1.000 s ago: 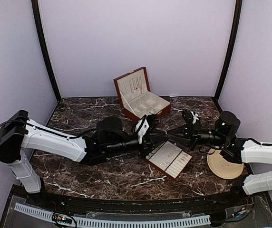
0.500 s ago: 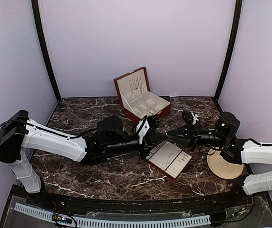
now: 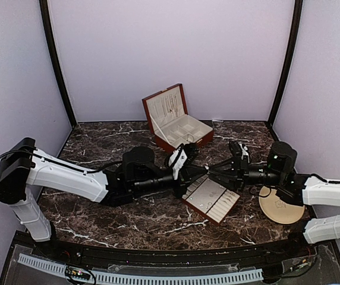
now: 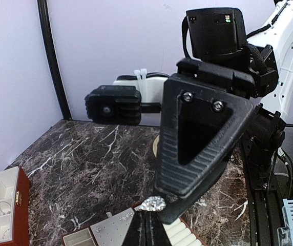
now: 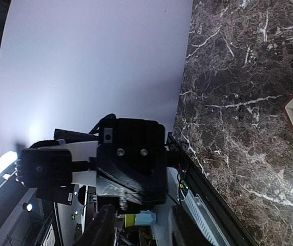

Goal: Organize the mixed jewelry
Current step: Pass from the right arm to the left, then pass from the left arm to the right

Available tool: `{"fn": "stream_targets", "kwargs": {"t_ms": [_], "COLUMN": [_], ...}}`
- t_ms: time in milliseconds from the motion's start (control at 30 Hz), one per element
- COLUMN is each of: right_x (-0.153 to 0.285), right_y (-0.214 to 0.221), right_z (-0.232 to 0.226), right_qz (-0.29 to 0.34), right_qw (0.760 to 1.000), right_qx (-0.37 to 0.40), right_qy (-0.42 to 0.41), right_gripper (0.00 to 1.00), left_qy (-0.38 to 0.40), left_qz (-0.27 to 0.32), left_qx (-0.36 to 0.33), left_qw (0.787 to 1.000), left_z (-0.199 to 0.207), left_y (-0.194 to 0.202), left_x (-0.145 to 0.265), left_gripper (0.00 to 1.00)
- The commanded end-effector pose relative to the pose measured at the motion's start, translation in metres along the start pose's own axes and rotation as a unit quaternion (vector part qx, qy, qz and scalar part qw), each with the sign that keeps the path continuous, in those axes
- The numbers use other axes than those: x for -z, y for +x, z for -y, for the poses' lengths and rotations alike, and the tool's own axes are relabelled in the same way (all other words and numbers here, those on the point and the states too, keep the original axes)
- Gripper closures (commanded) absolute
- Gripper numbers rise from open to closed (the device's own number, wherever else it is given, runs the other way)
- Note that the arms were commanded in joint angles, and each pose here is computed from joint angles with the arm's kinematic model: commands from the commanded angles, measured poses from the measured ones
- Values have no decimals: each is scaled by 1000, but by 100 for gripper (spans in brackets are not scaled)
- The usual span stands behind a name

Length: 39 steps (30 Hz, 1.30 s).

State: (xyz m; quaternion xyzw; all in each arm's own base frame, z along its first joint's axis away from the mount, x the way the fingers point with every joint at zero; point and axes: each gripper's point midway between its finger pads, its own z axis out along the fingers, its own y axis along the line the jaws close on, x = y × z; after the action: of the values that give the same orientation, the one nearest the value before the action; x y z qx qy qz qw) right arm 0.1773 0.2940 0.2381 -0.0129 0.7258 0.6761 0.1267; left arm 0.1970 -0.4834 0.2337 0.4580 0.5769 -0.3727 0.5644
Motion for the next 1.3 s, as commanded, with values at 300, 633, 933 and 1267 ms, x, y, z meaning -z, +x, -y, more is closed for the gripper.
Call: {"fn": "stream_targets", "kwargs": {"t_ms": [300,633,933,1267], "right_x": [14,20,-13,-29], "right_y": [-22,-29,-9,-3], "right_z": [29,41,52,47], "right_qz": [37,30,-16,-14], "right_qw": [985,951,931,929], "right_qx": [101,192,234,257], "right_qy": [131,239,280,267], "right_gripper": [21,17,26,33], "left_qy": [-67,-86,-72,-49], "left_qz": [-35,-117,-152,-150], "left_qx": [60,84,92,95], "left_qw": [995,986,981,983], "left_z": [-17,-20,-13,-4], "left_y": [16,58,77,82], "left_x": [23,28,28,26], "left_gripper": [100,100,100,100]}}
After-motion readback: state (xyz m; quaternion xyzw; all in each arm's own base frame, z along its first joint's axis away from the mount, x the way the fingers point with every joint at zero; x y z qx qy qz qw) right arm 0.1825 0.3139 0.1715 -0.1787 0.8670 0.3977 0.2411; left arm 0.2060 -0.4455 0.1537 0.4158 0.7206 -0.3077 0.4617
